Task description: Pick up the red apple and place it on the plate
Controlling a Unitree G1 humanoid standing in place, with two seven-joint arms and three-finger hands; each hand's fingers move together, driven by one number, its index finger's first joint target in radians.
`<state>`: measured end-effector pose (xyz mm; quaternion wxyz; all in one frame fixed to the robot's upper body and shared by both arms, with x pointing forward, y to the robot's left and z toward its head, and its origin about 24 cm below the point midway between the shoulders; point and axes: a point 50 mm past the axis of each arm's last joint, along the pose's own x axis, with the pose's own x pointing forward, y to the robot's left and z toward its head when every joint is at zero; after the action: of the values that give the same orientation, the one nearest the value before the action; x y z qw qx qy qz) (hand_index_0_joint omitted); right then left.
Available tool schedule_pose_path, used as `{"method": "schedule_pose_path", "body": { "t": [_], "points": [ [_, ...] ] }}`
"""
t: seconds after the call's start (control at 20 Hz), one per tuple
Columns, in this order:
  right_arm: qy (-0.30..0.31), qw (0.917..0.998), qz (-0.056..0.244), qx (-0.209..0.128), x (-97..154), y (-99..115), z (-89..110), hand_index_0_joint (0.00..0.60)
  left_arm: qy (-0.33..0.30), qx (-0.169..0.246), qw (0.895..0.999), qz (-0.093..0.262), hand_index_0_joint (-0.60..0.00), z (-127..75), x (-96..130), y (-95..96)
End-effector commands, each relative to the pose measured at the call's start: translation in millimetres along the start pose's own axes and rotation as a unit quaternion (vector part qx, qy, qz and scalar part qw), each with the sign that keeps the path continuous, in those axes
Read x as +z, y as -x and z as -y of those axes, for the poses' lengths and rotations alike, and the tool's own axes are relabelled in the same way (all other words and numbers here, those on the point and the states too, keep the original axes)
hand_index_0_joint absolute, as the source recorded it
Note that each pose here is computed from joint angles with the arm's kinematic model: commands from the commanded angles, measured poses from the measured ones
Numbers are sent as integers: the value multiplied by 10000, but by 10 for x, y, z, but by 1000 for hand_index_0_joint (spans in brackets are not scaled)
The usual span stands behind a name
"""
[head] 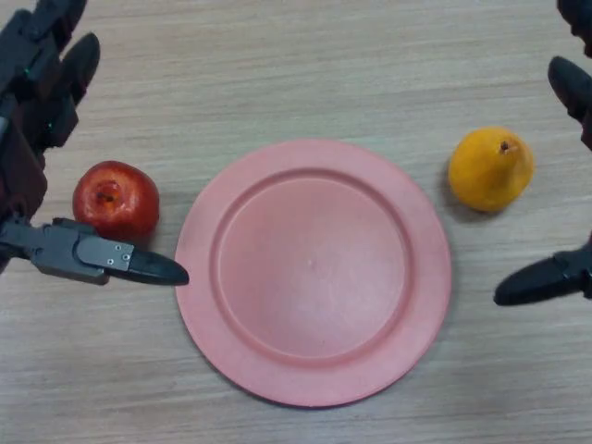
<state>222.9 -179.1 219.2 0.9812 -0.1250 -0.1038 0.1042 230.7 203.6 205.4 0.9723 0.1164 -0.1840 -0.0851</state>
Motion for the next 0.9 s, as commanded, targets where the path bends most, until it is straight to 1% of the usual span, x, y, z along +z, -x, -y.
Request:
{"method": "schedule_pose_path", "body": {
  "t": [0.05,0.1,0.2,0.3,0.35,0.4,0.45,0.5,0.55,0.6,0.65,0.7,0.75,0.8,0.85,0.9],
  "points": [
    [437,9924,981,-597,290,50,160,0,-704,387,9907,1100,0,-198,419,100],
    [453,9923,987,-603,287,48,159,0,-677,353,9915,1056,0,-197,424,99],
    [409,9931,987,-476,283,60,112,0,-633,302,9923,1020,0,-202,437,100],
    [311,9942,955,-387,268,69,75,0,-587,316,9929,984,0,-231,427,84],
    [226,9947,935,-363,266,61,69,0,-636,309,9935,889,0,-282,408,87],
    [213,9948,925,-357,265,55,69,0,-732,294,9933,840,0,-308,392,90],
    [203,9951,913,-323,269,53,64,0,-1227,265,9887,816,0,-390,332,104],
    [188,9952,912,-307,269,52,61,0,-1438,268,9857,838,0,-434,307,119],
    [186,9951,931,-290,271,48,53,0,-1682,244,9827,736,0,-559,228,133],
    [167,9952,923,-285,270,46,50,0,-1762,214,9819,659,0,-613,179,132],
    [68,9949,960,-300,271,39,25,0,-1904,376,9795,541,0,-727,26,116],
    [-13,9945,995,-314,280,37,11,0,-1886,421,9801,447,0,-780,-32,113],
    [-41,9936,1089,-297,310,41,-16,0,-2125,547,9747,418,0,-823,-154,108],
    [-48,9934,1109,-294,323,41,-22,0,-2164,607,9736,407,0,-842,-204,102],
    [1,9933,1114,-307,331,27,-24,0,-2194,663,9730,276,0,-883,-306,77],
    [2,9935,1098,-309,328,22,-22,0,-2176,669,9735,209,0,-892,-354,58]
  ]
}}
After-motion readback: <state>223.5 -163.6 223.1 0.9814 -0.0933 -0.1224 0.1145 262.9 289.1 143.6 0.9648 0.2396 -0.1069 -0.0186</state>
